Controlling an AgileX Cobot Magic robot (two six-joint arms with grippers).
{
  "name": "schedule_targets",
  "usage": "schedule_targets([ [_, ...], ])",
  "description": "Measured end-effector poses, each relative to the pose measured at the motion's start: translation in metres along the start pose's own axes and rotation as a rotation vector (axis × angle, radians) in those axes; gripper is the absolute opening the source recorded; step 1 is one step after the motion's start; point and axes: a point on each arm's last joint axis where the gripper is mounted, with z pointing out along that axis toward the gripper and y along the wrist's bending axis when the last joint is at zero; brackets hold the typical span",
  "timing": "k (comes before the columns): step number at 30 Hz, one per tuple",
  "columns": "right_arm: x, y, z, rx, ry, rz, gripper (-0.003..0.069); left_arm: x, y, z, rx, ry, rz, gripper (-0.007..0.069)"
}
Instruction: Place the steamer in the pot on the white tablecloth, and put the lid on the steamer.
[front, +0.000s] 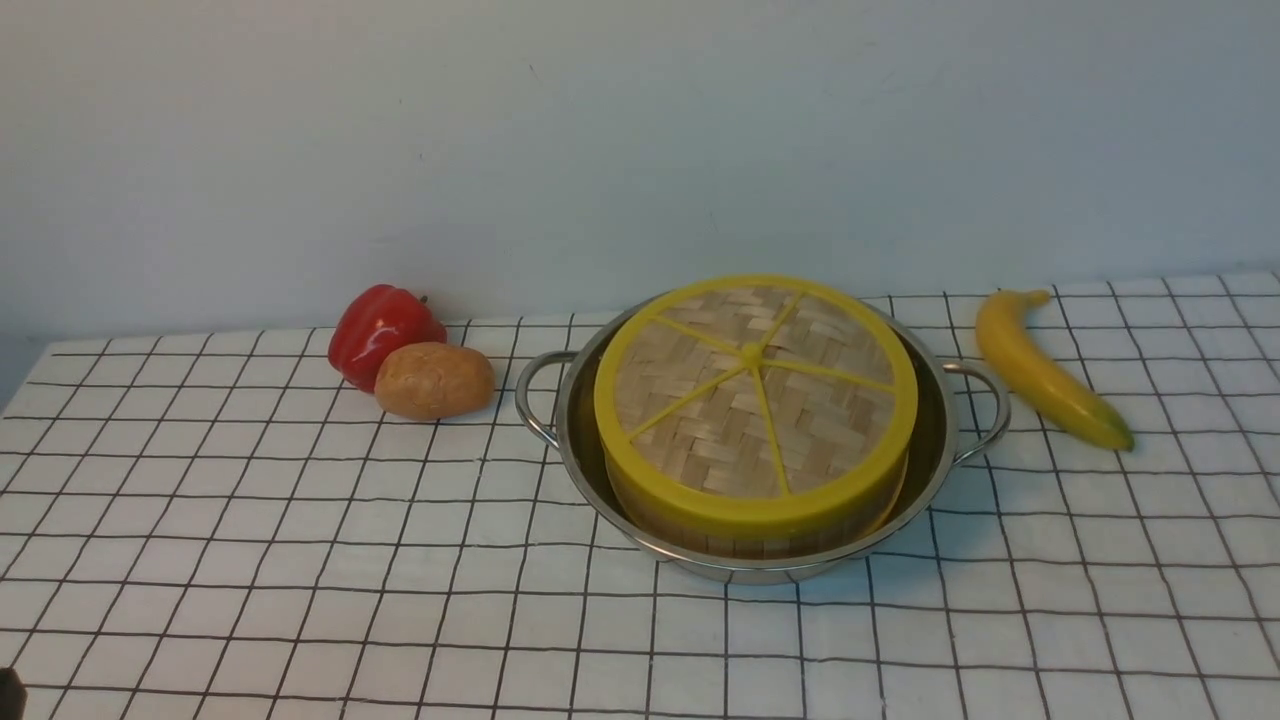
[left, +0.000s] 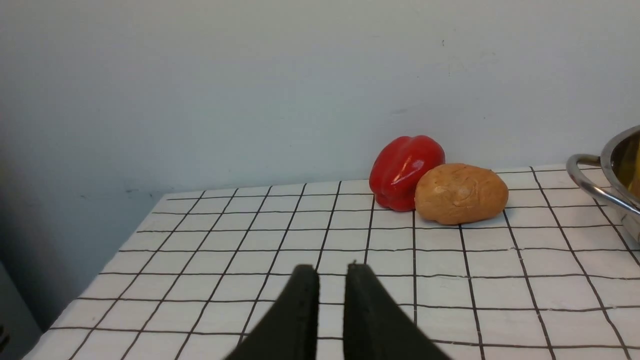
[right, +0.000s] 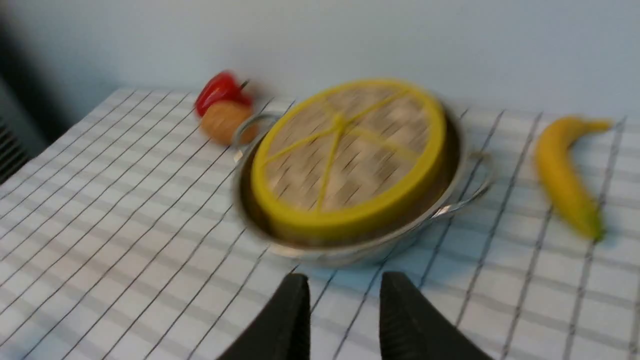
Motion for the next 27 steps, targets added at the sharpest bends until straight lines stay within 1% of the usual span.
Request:
schedule_targets([
  [2, 0.004, -0.01, 0.006, 0.078, -0.102, -0.038, 0.0227, 0.0, 0.0, 0.0, 0.0, 0.0, 0.0, 0.0084],
  [3, 0.013, -0.018, 0.01, 0.163, -0.165, -0.077, 0.023, 0.0, 0.0, 0.0, 0.0, 0.0, 0.0, 0.0085],
  [4, 0.015, -0.019, 0.01, 0.172, -0.175, -0.084, 0.0231, 0.0, 0.0, 0.0, 0.0, 0.0, 0.0, 0.0085],
  [5, 0.034, -0.03, 0.017, 0.242, -0.201, -0.128, 0.0234, 0.0, 0.0, 0.0, 0.0, 0.0, 0.0, 0.0089],
  [6, 0.038, -0.032, 0.018, 0.254, -0.206, -0.136, 0.0235, 0.0, 0.0, 0.0, 0.0, 0.0, 0.0, 0.009],
  [7, 0.06, -0.041, 0.024, 0.296, -0.216, -0.165, 0.0237, 0.0, 0.0, 0.0, 0.0, 0.0, 0.0, 0.0096],
  [8, 0.066, -0.043, 0.026, 0.31, -0.231, -0.181, 0.0238, 0.0, 0.0, 0.0, 0.0, 0.0, 0.0, 0.0096],
  [9, 0.071, -0.045, 0.027, 0.314, -0.23, -0.184, 0.0238, 0.0, 0.0, 0.0, 0.0, 0.0, 0.0, 0.0096],
  [11, 0.09, -0.051, 0.032, 0.332, -0.294, -0.22, 0.0239, 0.0, 0.0, 0.0, 0.0, 0.0, 0.0, 0.0099],
  [14, 0.108, -0.056, 0.038, 0.329, -0.338, -0.238, 0.024, 0.0, 0.0, 0.0, 0.0, 0.0, 0.0, 0.0107],
  [17, 0.121, -0.06, 0.044, 0.33, -0.311, -0.234, 0.0239, 0.0, 0.0, 0.0, 0.0, -0.003, 0.0, 0.0115],
  [27, 0.126, -0.062, 0.046, 0.334, -0.279, -0.228, 0.024, 0.0, 0.0, 0.0, 0.0, -0.003, 0.0, 0.0128],
])
